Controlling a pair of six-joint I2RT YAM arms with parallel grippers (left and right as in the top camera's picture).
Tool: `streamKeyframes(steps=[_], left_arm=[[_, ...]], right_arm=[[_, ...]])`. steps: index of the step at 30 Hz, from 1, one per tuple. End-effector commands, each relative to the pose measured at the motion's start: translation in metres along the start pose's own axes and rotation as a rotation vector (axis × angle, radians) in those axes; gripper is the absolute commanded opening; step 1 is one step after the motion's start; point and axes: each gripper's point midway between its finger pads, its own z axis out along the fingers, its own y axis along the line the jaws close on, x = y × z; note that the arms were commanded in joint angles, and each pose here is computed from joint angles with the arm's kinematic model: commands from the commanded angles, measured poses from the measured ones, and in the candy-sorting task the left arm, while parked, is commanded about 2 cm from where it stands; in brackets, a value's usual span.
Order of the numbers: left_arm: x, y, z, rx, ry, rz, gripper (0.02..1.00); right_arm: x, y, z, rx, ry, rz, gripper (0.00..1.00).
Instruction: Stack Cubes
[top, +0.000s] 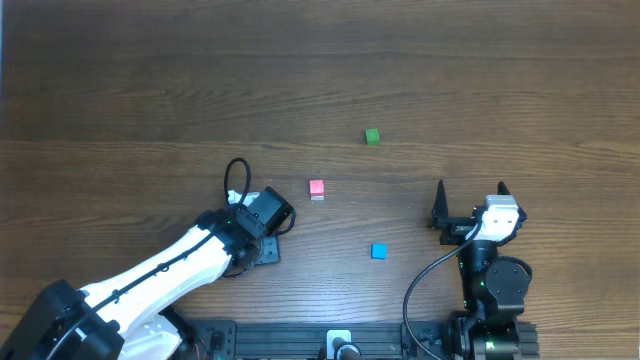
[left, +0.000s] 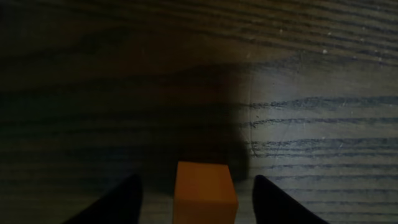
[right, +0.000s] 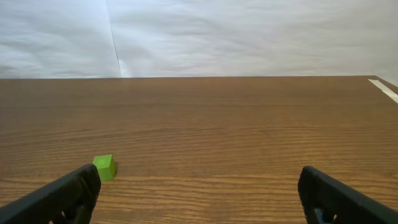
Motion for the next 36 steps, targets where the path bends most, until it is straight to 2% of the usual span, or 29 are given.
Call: streamKeyframes(steps=[1, 4, 13, 23, 28, 32, 36], left_arm=[[0.001, 0.005, 0.003, -0.021, -0.003, 0.011, 0.467], [0.002, 0.005, 0.003, -0.022, -0.003, 0.011, 0.391], [0.002, 0.005, 0.003, -0.022, -0.003, 0.011, 0.316], [-0.003, 0.000, 0.002, -0.002, -0.019, 0.008, 0.174], [-0.028, -0.025, -0.022, 0.056, -0.072, 0.004, 0.088], [-0.056, -0.052, -0.057, 0.103, -0.115, -0.002, 0.071], [-0.082, -0.074, -0.082, 0.107, -0.140, 0.016, 0.064]], right_arm=[[0.002, 0.000, 0.000, -0.003, 0.000, 0.006, 0.993], [0.002, 0.000, 0.000, -0.003, 0.000, 0.006, 0.993], [0.002, 0.000, 0.000, -0.003, 0.000, 0.006, 0.993], [0.002, 0.000, 0.000, -0.003, 0.000, 0.006, 0.993], [0.002, 0.000, 0.000, -0.003, 0.000, 0.006, 0.993], [0.002, 0.000, 0.000, -0.003, 0.000, 0.006, 0.993], [0.002, 0.000, 0.000, -0.003, 0.000, 0.006, 0.993]])
